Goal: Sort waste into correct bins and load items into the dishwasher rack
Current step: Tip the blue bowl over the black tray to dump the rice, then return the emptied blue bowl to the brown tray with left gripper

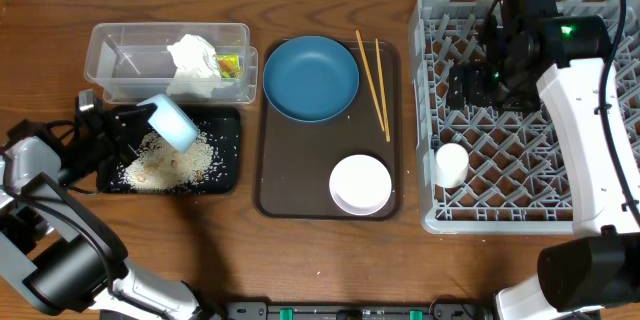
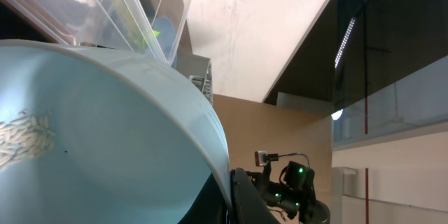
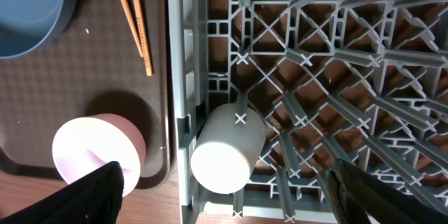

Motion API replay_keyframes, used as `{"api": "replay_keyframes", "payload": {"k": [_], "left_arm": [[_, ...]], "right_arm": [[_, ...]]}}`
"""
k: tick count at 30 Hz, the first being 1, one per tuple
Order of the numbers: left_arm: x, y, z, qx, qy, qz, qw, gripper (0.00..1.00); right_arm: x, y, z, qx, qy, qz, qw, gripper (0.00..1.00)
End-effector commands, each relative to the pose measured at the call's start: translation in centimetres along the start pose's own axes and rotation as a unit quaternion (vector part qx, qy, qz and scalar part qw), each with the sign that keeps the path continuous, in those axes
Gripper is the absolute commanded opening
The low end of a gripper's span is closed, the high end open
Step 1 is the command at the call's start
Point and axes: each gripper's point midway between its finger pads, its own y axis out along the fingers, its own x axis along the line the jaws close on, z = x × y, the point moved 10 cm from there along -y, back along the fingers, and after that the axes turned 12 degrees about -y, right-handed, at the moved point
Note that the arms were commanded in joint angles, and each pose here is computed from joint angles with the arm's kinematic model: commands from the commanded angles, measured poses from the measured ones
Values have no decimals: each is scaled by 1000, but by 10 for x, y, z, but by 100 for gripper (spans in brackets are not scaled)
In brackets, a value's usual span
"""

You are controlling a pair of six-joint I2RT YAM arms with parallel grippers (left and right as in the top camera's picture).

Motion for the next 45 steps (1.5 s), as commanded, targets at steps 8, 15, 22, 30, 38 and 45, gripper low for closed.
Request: {"api": "replay_keyframes", "payload": {"k": [8,15,22,30,38,45], "left_arm": [[-11,-1,-4,2,6,14,1000,6],[-12,7,-1,13,12,9,1000,6],[-13,11,-3,16,33,3,999,6],[-25,49,31,70,76,-39,994,6],[-23,130,114,121,224,-294,921,6],[23,190,166,117,352,-509,777,6]], "right_arm": [[6,-5,-1,-8,-13,3,1000,91],[6,-5,-1,-7,-13,3,1000,91],[6,-5,-1,-7,-13,3,1000,92],[6,-5,-1,-6,-13,3,1000,92],[6,-5,-1,-8,-13,3,1000,92],[6,-5,-2,-9,-13,3,1000,92]]}}
